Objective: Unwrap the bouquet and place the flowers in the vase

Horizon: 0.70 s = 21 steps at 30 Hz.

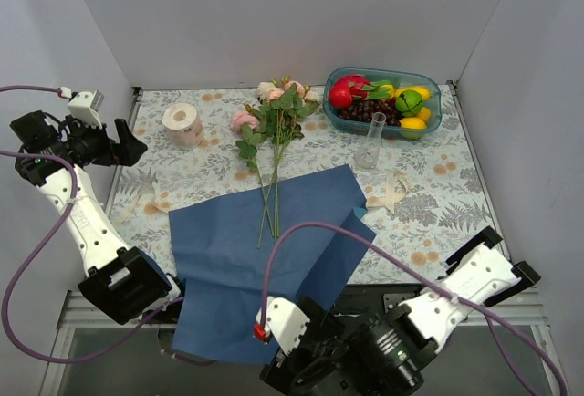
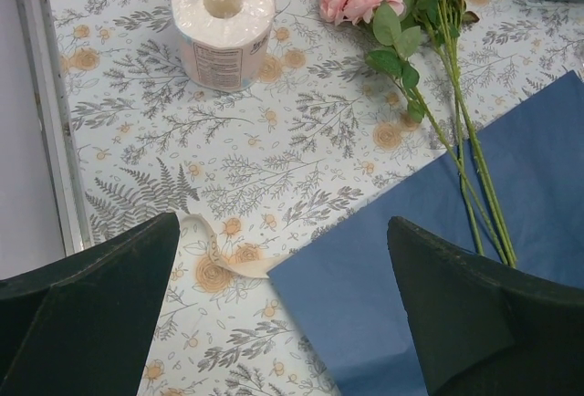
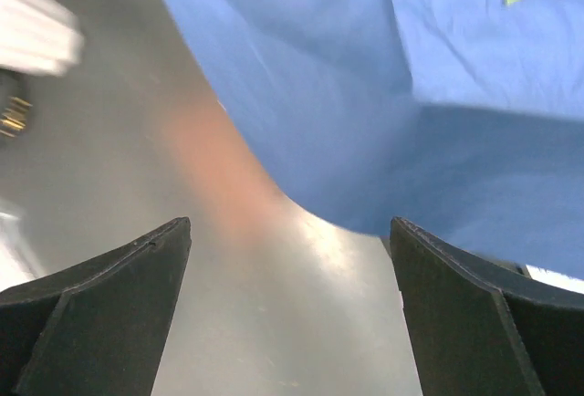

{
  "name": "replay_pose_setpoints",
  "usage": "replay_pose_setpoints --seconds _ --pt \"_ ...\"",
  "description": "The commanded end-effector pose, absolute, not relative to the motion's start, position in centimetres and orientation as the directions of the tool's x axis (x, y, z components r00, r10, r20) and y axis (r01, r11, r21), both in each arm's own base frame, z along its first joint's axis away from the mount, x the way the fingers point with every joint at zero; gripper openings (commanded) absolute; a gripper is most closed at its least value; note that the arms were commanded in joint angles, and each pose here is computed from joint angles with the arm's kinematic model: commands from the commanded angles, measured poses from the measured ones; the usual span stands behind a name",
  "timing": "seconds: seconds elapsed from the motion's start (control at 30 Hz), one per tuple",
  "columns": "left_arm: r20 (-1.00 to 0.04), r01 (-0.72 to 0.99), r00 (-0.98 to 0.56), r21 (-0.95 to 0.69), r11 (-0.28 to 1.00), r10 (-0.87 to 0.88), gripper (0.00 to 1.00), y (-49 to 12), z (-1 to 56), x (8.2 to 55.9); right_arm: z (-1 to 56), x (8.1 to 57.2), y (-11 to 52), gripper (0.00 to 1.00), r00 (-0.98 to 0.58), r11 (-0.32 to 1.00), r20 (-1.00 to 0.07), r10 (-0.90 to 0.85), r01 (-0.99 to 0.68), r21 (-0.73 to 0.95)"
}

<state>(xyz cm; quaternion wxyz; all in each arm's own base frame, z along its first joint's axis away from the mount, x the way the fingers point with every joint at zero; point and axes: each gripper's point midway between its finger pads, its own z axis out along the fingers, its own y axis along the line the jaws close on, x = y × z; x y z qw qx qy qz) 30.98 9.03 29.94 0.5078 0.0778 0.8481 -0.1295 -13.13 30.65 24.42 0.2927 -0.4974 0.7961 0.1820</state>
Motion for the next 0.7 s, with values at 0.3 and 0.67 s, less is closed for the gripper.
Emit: replay_pose_setpoints --seconds 0.3,0.67 --pt "-0.888 0.41 -0.446 -0.094 0.907 0.11 0.87 3.2 30.2 31.2 49.1 7.0 32.3 0.98 -0.289 0.646 -0.957 -0.03 -0.736 0.202" --pt "-0.807 0.489 -0.57 -0.18 0.853 0.156 0.86 -5.4 26.1 35.8 36.5 30.6 35.1 0.98 -0.419 0.825 -0.89 -0.178 -0.556 0.097"
